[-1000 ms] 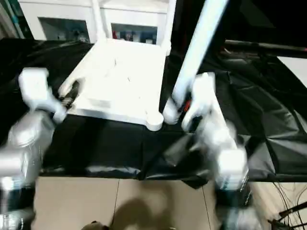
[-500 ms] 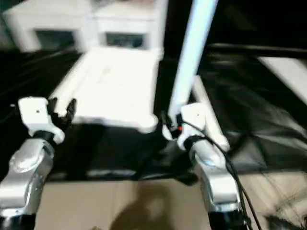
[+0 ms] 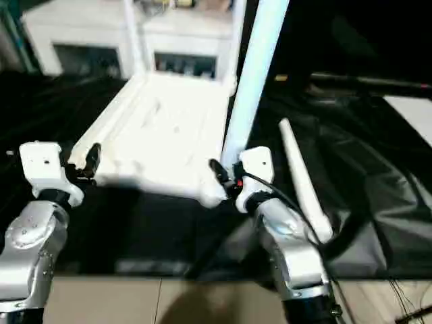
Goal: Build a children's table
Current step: Insert table leg to table base
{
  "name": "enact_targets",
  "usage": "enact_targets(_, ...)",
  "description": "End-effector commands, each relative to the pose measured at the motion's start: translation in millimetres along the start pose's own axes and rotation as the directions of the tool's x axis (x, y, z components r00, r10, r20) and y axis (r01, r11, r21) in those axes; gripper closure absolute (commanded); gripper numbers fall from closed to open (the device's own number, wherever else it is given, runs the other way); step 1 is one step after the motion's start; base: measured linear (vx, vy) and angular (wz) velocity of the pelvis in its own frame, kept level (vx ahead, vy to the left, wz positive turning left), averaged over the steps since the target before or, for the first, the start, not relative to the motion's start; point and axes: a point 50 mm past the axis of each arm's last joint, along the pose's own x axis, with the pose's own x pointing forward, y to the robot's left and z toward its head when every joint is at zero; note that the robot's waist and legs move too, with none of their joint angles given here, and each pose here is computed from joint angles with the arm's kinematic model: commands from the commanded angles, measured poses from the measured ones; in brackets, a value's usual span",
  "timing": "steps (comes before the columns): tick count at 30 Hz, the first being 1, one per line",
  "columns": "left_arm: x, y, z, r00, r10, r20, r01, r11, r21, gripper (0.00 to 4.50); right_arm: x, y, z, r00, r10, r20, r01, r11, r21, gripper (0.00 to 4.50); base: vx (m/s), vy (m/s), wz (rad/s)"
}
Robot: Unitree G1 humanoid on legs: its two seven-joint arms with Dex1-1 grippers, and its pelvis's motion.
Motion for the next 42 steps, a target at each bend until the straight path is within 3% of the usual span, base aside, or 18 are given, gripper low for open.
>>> enact_targets(1,1.1,5.8,4.2,1.0,0.016,0.008,-0.017,1.0,0.023,1.76,2.8,6.6,6.2,0.999,0.029,0.028,-0.029,0.999,0.014,2.66,0.173,0.011,-0.08)
enact_targets(10,2.4,-1.1,3.4,0.999,-0.054,0.002,0.054,0.998,0.018,1.76,1.5,8.2,4.4,0.999,0.028,0.024,-0.028,1.0,0.004,2.66,0.17,-0.041,-0.23)
enact_targets(12,1.4,-7.8,0.5,0.99,-0.139,-0.019,0.139,0.99,0.007,1.76,0.7,7.8,5.2,0.999,0.028,0.026,-0.028,1.0,0.002,2.66,0.137,-0.019,0.14)
enact_targets(14,-1.4,-18.3,-4.9,0.951,-0.305,-0.058,0.307,0.951,0.032,1.76,-0.6,8.2,7.1,0.998,0.051,0.031,-0.051,0.999,0.0,2.66,0.119,-0.023,0.04)
enact_targets(16,-3.8,-22.1,-6.1,0.921,-0.384,-0.066,0.386,0.922,0.024,1.59,-1.2,9.0,7.9,0.997,0.073,0.033,-0.072,0.997,-0.007,2.66,-0.082,0.002,-0.08)
enact_targets(17,-13.3,-32.9,-8.1,0.788,-0.608,-0.096,0.611,0.792,0.008,1.48,-4.0,9.7,10.2,0.99,0.134,0.032,-0.133,0.991,-0.032,2.66,-0.109,0.003,-0.16)
enact_targets(18,-13.3,-32.9,-8.1,0.788,-0.608,-0.096,0.611,0.792,0.008,1.41,-4.0,9.7,10.2,0.99,0.134,0.032,-0.133,0.991,-0.032,2.66,0.0,0.0,0.0)
enact_targets(21,-17.0,-34.6,-12.6,0.639,-0.748,-0.181,0.763,0.646,0.024,1.12,-8.2,8.0,14.1,0.974,0.226,0.02,-0.224,0.973,-0.046,2.66,-0.019,0.011,-0.01)
enact_targets(24,-16.3,-34.8,-12.7,0.583,-0.786,-0.205,0.806,0.591,0.028,0.92,-9.8,5.9,17.0,0.965,0.262,0.016,-0.26,0.963,-0.063,2.66,-0.089,0.011,0.05)
enact_targets(25,-15.2,-36.2,-14.6,0.472,-0.844,-0.256,0.876,0.482,0.026,0.92,-11.9,0.3,21.2,0.953,0.303,0.004,-0.301,0.95,-0.085,2.66,0.0,0.0,0.0)
enact_targets(26,-15.2,-36.2,-14.6,0.472,-0.844,-0.256,0.876,0.482,0.026,0.92,-11.9,0.3,21.2,0.953,0.303,0.004,-0.301,0.95,-0.085,2.66,-0.093,-0.01,0.04)
enact_targets(27,-12.1,-36.3,-17.2,0.399,-0.865,-0.305,0.913,0.406,0.042,0.92,-14.0,-5.3,23.5,0.946,0.325,-0.016,-0.324,0.94,-0.11,2.66,-0.087,-0.006,0.0)
enact_targets(29,-8.6,-36.8,-19.0,0.36,-0.872,-0.331,0.93,0.362,0.059,1.19,-15.4,-9.0,25.1,0.943,0.332,-0.03,-0.333,0.933,-0.133,2.66,-0.105,-0.003,-0.03)
enact_targets(31,-8.4,-36.7,-19.1,0.353,-0.875,-0.333,0.933,0.354,0.058,1.26,-15.6,-9.3,25.2,0.942,0.334,-0.031,-0.335,0.932,-0.136,2.66,-0.033,-0.001,-0.03)
enact_targets(33,-7.0,-38.7,-21.3,0.26,-0.894,-0.365,0.964,0.265,0.038,1.39,-18.4,-15.0,27.9,0.938,0.345,-0.044,-0.347,0.923,-0.163,2.66,0.0,0.0,0.0)
enact_targets(34,-5.1,-39.5,-22.9,0.174,-0.891,-0.42,0.983,0.18,0.024,1.54,-18.8,-20.3,31.9,0.933,0.355,-0.057,-0.359,0.915,-0.184,2.66,0.0,0.0,0.0)
enact_targets(39,-1.6,-36.4,-24.3,0.122,-0.873,-0.471,0.992,0.128,0.021,1.96,-18.8,-21.8,35.3,0.924,0.377,-0.068,-0.383,0.903,-0.194,2.66,0.0,0.0,0.0)
enact_targets(42,10.1,-26.2,-29.6,0.133,-0.826,-0.547,0.991,0.117,0.063,2.17,-17.6,-19.6,37.5,0.903,0.421,-0.089,-0.43,0.876,-0.217,2.66,0.0,0.0,0.0)
